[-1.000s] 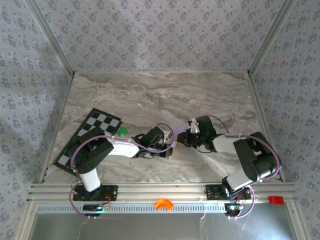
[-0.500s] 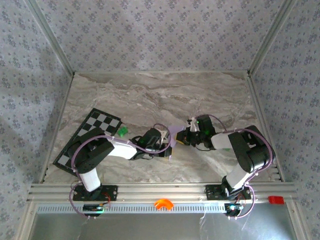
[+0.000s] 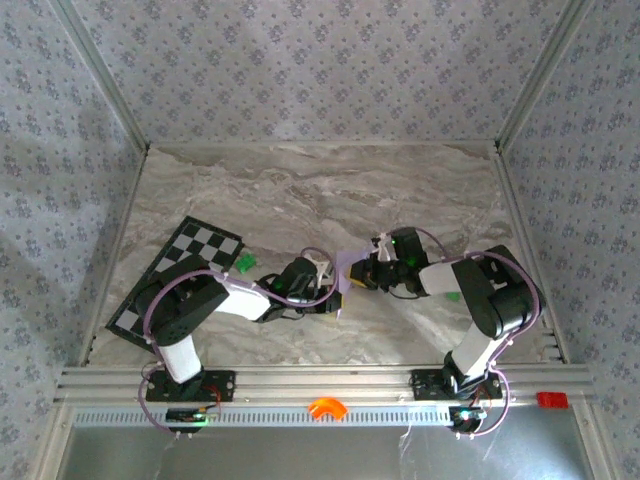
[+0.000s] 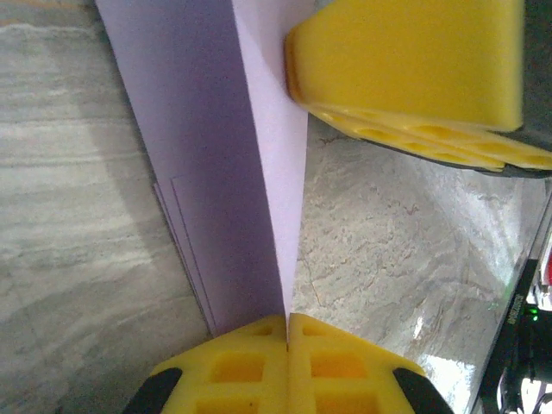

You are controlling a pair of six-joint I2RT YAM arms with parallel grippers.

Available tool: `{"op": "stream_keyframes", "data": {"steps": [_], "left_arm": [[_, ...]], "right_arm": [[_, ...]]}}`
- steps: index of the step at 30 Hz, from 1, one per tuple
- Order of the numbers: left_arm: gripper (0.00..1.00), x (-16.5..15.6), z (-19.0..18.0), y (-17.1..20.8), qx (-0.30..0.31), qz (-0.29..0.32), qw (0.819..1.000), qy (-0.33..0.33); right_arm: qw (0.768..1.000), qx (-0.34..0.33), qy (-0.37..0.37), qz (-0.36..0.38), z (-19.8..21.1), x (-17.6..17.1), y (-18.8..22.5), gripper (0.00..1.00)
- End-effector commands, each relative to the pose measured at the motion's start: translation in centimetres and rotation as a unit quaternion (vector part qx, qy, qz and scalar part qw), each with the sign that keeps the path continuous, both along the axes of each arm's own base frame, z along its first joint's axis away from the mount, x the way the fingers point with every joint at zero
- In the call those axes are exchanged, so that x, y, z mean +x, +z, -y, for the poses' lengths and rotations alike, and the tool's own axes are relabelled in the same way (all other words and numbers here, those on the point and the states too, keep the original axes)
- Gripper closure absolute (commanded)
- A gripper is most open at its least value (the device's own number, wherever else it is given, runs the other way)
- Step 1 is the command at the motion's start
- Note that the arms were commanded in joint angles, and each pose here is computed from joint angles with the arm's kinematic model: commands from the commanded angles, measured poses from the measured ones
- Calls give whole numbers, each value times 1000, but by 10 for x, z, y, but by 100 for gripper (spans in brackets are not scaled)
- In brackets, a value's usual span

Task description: Fold a paper plane with a square sheet of paper (pick it up from the middle)

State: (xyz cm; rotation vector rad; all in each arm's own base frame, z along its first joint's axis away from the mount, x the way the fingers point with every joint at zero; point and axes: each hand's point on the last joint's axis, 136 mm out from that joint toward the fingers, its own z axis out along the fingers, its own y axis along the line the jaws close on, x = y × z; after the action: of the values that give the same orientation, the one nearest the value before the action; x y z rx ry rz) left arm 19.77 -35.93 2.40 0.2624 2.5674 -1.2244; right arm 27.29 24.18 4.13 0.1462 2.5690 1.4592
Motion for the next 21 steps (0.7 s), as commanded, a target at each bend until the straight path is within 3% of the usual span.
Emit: {"op": "stream_keyframes", "data": {"steps": [1, 21], "left_arm": [[100, -20, -44, -58, 97, -74, 992, 27], [100, -22, -53, -68, 113, -104, 987, 40]], "right_arm": [[1000, 4, 12, -1, -6, 1, 0, 89], [999, -28, 36, 9, -11, -9, 0, 87]]}}
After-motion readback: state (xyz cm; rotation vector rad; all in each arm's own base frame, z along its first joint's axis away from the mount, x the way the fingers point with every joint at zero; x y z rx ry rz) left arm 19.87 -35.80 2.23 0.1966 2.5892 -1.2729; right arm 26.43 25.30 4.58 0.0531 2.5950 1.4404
